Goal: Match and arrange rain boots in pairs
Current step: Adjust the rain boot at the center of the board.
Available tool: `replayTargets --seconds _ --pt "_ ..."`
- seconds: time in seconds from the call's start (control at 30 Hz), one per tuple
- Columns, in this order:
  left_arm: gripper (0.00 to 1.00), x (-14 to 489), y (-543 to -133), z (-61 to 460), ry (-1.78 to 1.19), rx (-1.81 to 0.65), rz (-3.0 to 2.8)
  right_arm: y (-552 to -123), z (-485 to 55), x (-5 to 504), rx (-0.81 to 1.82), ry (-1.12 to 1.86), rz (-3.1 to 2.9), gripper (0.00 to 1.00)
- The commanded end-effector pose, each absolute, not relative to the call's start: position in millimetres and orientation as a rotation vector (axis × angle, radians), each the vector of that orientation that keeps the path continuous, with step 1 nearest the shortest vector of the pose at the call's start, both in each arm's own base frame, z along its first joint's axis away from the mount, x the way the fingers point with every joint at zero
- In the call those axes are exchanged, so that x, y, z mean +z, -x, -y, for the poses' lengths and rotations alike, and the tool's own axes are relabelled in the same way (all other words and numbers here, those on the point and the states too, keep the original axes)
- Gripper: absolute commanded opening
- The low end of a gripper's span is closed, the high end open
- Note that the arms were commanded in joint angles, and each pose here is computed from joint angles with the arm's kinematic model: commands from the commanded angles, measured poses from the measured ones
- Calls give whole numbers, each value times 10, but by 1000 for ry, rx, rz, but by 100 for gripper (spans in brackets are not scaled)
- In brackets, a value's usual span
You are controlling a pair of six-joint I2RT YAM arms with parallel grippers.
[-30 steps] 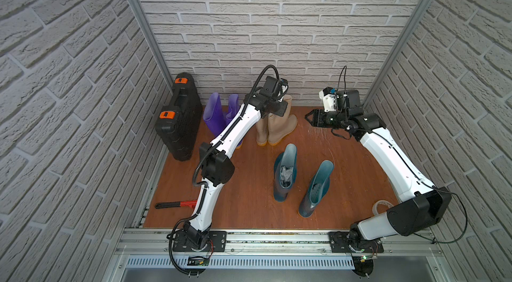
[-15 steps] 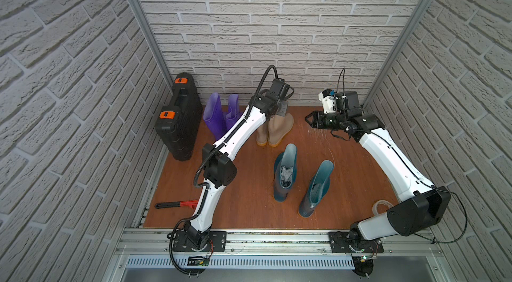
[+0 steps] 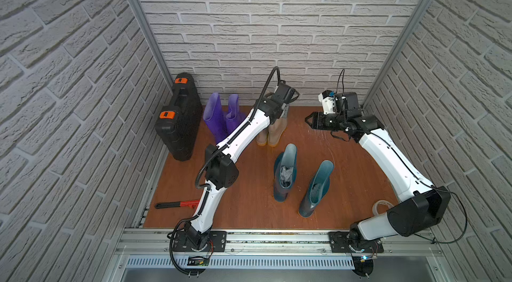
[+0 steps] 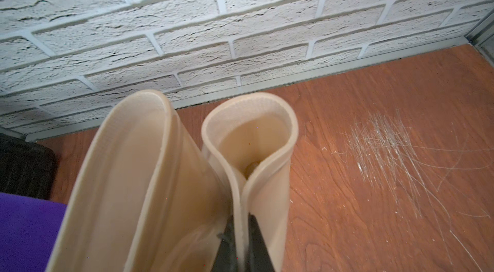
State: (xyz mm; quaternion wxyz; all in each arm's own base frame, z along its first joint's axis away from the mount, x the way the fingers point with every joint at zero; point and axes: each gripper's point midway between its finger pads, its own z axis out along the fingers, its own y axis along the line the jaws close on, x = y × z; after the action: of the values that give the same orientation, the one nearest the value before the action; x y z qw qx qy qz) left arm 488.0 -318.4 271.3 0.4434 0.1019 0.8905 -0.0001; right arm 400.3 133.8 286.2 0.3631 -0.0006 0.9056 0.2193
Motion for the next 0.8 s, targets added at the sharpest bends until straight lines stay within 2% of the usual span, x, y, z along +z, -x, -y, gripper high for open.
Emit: replayTargets --seconds 0.0,0.07,0.27,0.47,0.57,0.77 --pt "22 3215 -4937 3135 -150 -59 -2075 -3971 -1316 2969 570 2 -2290 50" --pt "33 3230 -4914 3164 -163 -83 -2079 -3960 -1308 2972 563 4 -2291 50" --pt "54 3497 -4730 3228 -206 -170 -2057 -3942 -1237 2960 518 -10 -2294 51" --pt "59 3784 -4295 3187 -262 -229 -2070 -3883 -1160 2857 472 -32 -2326 52" --pt "60 3834 -3904 3158 -321 -253 -2112 -3820 -1115 2810 450 -34 -2335 53" --pt "64 3827 -3038 3027 -411 -317 -2198 -3710 -1050 2770 439 -43 -2337 64"
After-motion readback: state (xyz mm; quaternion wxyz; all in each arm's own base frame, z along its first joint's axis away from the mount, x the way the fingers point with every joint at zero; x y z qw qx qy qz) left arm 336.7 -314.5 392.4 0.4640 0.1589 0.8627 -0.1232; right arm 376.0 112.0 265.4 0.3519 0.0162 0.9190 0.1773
